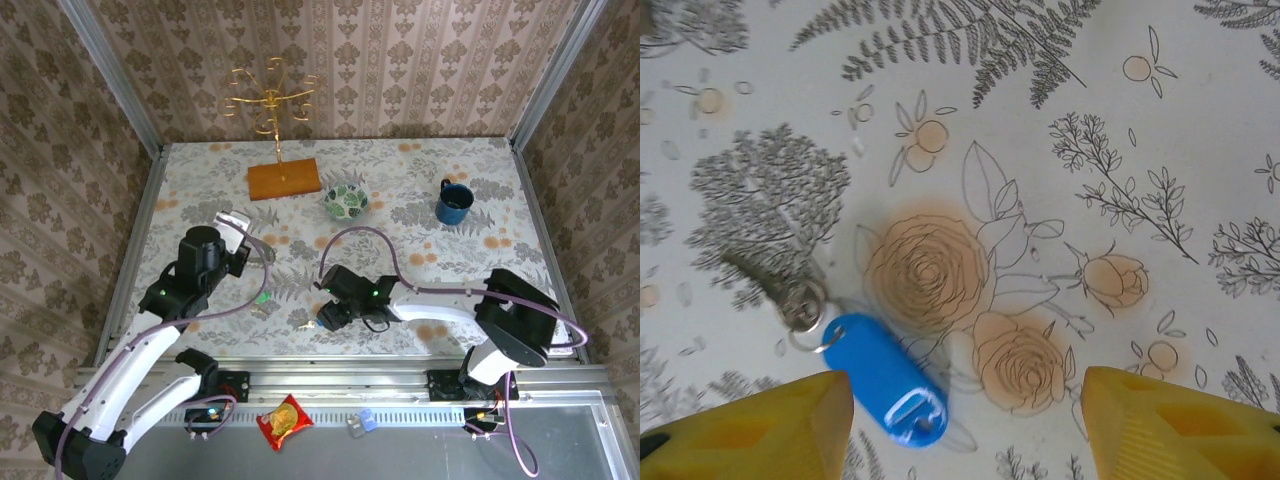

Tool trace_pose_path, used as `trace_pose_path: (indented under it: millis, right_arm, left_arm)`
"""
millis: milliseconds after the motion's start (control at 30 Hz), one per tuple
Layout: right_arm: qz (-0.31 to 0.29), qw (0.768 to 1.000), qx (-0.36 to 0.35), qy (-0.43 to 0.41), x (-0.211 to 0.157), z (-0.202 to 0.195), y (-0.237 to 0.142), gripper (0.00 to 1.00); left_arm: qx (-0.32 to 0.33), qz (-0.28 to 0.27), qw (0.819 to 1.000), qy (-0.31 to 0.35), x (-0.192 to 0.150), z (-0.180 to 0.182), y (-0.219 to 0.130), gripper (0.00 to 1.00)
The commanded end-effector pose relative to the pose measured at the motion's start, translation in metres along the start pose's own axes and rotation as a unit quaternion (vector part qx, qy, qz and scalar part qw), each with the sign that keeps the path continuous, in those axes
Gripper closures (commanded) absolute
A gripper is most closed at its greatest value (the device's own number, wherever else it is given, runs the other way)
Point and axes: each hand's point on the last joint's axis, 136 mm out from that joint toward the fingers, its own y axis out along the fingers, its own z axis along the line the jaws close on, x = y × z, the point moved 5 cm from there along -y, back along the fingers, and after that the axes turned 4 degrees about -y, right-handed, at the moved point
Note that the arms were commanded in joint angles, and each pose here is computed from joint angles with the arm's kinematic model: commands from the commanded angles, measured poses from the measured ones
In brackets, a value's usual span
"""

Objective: Put the keys on the keyring

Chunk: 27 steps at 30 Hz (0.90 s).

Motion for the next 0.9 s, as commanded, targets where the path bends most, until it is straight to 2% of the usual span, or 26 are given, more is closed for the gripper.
trace_pose_path:
  millis: [0,167,400,600,867]
  right_arm:
    - [-0.001,1.0,-0.02,0.011,0.009,-0.001,0.007,0.36]
    - [0.022,0.999,-0.028,0.004,0.006,-0.001,0.022,0.36]
    - [0.039,0.998,-0.052,0.015,-0.003,-0.009,0.031,0.48]
    - [0.048,0.995,-0.082,0.038,-0.017,-0.03,0.025,0.55]
    - [0.057,0.991,-0.108,0.062,-0.037,-0.051,0.01,0.57]
  left_arm:
    - [0.027,-0.027,0.999,-0.02,0.017,0.011,-0.011,1.0]
    - [0.025,-0.032,0.999,-0.02,0.019,0.012,-0.013,1.0]
    - [0.019,-0.036,0.999,-0.019,0.021,0.01,-0.013,1.0]
    - [0.009,-0.041,0.999,-0.016,0.022,0.007,-0.011,1.0]
    - [-0.007,-0.047,0.999,-0.009,0.024,0.002,-0.007,1.0]
